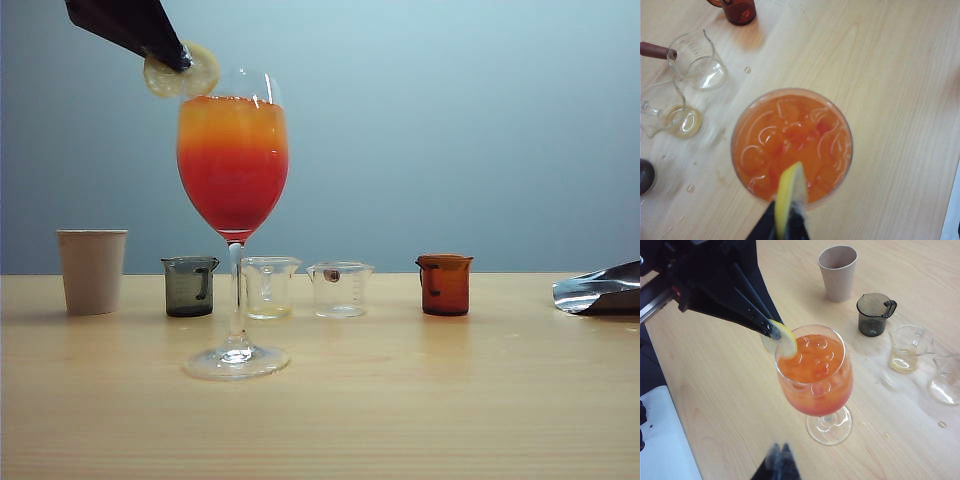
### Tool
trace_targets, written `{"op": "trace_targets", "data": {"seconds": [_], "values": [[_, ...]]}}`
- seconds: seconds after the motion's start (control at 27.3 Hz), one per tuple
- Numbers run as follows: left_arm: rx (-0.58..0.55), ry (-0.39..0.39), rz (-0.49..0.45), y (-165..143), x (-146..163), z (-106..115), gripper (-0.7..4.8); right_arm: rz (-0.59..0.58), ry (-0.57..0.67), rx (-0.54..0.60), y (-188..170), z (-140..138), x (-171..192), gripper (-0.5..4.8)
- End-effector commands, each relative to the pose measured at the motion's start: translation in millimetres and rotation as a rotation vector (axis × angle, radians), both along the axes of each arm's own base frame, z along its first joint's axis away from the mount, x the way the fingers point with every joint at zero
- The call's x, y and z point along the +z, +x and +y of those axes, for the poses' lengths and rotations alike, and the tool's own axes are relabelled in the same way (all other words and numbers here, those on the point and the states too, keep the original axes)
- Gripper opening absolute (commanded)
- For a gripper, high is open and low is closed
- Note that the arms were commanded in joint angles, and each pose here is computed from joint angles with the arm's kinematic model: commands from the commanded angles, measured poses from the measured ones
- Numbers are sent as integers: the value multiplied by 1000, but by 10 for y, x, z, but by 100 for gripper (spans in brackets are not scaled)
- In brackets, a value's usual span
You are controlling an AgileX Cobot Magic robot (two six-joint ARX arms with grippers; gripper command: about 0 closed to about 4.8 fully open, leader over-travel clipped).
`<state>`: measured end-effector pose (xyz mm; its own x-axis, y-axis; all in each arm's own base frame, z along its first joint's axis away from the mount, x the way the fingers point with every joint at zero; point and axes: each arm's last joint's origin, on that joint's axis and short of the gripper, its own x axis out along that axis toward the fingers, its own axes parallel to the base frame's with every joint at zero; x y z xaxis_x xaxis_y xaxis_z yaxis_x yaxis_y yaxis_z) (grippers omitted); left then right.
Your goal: Pick up the lemon slice from the paper cup on the left and carefully insert it into the rim of the goblet.
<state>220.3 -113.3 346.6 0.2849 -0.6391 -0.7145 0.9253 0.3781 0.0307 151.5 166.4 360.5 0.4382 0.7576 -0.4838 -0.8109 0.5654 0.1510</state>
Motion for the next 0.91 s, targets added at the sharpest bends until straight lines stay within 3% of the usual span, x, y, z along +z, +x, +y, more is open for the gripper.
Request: {"op": "trace_targets", "data": {"seconds": [0.04, 0.15, 0.18, 0.48, 0.55, 0.91], "values": [[-9, -7, -15, -6, 21, -3, -5, -17, 17, 7, -3, 0, 32, -9], [-9, -9, -21, -2, 24, -4, 83, -17, 17, 7, -3, 0, 32, -9], [-9, -9, -21, -1, 25, -5, 90, -17, 17, 7, -3, 0, 32, -9], [-9, -9, -22, -1, 25, -5, 95, -16, 17, 7, -4, 0, 32, -9], [-9, -11, -26, 2, 27, -6, 158, -16, 17, 7, -4, 0, 32, -9], [33, 12, -90, 48, 52, -8, 161, -14, 19, 13, -4, -1, 32, -9]]}}
